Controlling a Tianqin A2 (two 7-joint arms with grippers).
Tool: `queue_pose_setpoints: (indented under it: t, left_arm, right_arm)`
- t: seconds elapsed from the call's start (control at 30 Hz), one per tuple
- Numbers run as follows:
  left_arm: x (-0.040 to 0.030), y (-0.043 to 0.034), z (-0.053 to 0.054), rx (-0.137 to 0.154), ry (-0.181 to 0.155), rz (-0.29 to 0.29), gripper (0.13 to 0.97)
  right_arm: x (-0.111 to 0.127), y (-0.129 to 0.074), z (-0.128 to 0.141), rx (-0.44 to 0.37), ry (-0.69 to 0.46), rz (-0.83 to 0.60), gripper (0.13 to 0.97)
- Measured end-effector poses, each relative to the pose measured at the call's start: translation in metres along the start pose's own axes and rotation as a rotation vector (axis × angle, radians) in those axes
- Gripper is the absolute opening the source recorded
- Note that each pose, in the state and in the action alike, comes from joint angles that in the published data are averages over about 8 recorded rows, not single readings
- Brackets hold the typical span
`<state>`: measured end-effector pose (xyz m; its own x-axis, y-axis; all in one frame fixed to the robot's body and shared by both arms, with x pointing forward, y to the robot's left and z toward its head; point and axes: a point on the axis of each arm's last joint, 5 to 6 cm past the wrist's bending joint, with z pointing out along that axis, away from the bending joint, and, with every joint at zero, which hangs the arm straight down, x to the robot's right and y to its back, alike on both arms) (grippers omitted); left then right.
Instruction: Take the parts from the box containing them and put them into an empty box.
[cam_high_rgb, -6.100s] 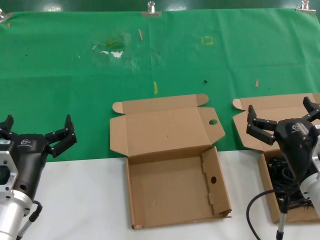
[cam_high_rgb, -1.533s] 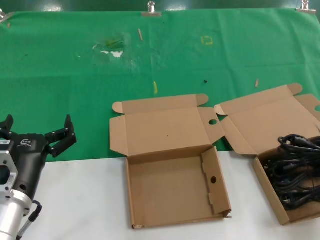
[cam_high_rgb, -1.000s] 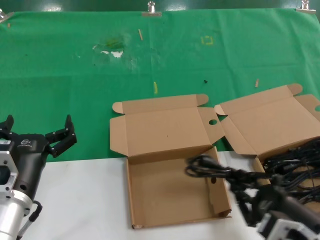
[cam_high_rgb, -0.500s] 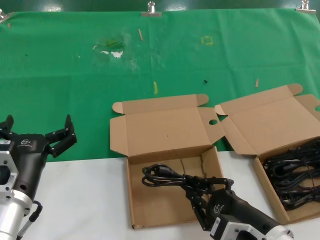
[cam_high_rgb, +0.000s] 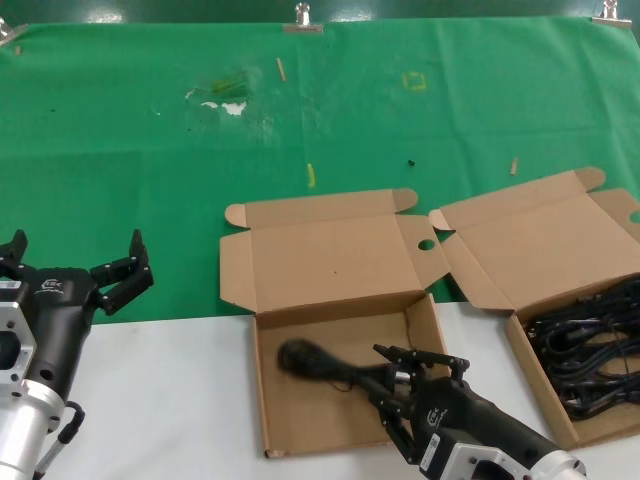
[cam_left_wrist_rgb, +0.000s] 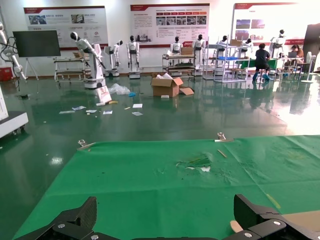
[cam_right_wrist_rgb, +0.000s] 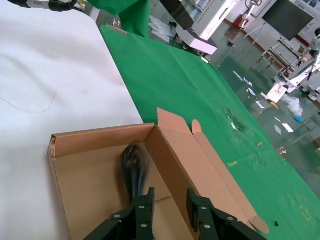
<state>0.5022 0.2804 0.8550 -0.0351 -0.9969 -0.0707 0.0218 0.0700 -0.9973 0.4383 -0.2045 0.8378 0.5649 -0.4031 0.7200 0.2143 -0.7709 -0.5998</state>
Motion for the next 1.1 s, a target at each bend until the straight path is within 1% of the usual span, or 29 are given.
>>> queue_pose_setpoints:
  t: [0.13,0.4,0.43,0.7,0.83,1.1]
  left_arm:
    - [0.0,0.0,0.0,0.0,0.0,0.0,0.966]
    - [0.0,0.0,0.0,0.0,0.0,0.0,0.966]
    - [0.0,0.0,0.0,0.0,0.0,0.0,0.966]
    - [0.0,0.0,0.0,0.0,0.0,0.0,0.966]
    - [0.0,0.0,0.0,0.0,0.0,0.0,0.966]
    - [0.0,0.0,0.0,0.0,0.0,0.0,0.966]
  right_arm:
    - [0.0,0.0,0.0,0.0,0.0,0.0,0.272]
    - [0.003,0.002,0.001,0.009,0.026,0.034,0.401]
    - [0.004,0.002,0.002,0.011,0.032,0.042,0.401]
    - [0.012,0.007,0.004,0.028,0.093,0.121,0.595]
    - [0.017,0.01,0.005,0.037,0.127,0.165,0.595]
    - [0.026,0.015,0.007,0.053,0.195,0.254,0.783]
